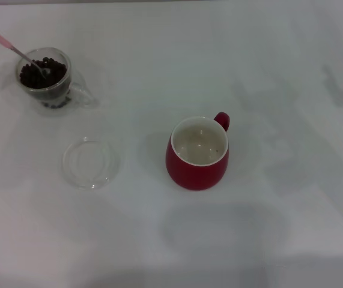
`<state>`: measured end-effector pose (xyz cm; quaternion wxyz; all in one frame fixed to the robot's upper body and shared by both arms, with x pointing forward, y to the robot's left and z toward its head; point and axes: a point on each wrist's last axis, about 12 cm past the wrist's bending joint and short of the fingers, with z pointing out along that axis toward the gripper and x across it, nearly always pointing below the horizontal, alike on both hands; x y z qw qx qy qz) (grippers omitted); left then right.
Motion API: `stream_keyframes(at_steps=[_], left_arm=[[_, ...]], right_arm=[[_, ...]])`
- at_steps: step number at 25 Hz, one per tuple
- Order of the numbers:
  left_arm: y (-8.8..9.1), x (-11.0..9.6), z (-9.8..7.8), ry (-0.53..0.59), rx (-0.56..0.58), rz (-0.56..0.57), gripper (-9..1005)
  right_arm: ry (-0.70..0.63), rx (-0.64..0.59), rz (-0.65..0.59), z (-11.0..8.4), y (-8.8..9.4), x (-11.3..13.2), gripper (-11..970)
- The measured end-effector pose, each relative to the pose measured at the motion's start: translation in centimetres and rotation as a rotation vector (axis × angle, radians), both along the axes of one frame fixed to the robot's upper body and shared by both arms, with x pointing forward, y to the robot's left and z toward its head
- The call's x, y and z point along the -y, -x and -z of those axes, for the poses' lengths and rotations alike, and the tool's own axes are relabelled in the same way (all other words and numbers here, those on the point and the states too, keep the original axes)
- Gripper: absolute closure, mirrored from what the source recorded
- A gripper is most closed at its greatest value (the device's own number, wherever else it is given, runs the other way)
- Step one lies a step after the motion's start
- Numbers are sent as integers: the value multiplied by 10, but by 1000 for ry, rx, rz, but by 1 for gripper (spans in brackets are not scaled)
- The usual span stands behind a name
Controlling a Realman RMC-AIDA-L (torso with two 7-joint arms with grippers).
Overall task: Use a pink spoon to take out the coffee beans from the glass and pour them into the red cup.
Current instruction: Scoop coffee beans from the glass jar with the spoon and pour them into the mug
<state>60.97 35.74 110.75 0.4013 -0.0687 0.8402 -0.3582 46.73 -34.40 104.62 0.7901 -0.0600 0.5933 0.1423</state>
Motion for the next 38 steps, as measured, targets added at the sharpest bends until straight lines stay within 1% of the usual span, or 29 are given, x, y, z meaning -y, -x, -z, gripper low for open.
stream_keyframes(at_steps=[5, 7, 10, 11, 13, 18, 29, 38], left_arm=[[4, 1, 8, 22, -18, -18, 860], [9, -2, 13, 60, -29, -55, 860], [12, -4, 16, 77, -31, -72, 860], [17, -6, 19, 107, -32, -101, 860], [21, -9, 23, 132, -34, -124, 861], [30, -11, 31, 193, -48, -167, 861], [48, -15, 47, 387, -64, -295, 861], [56, -12, 47, 463, -56, -278, 860]], right_arm=[[4, -3, 1, 0, -2, 0, 344], [7, -5, -2, 0, -3, -1, 344], [9, -9, -4, 1, -3, -2, 344], [10, -11, -4, 1, -4, -2, 344], [11, -13, -6, 1, -4, -2, 344], [12, -17, -3, 1, -5, -2, 344], [17, -27, 12, 2, -8, 0, 345], [24, -44, 11, 1, -17, -2, 345]])
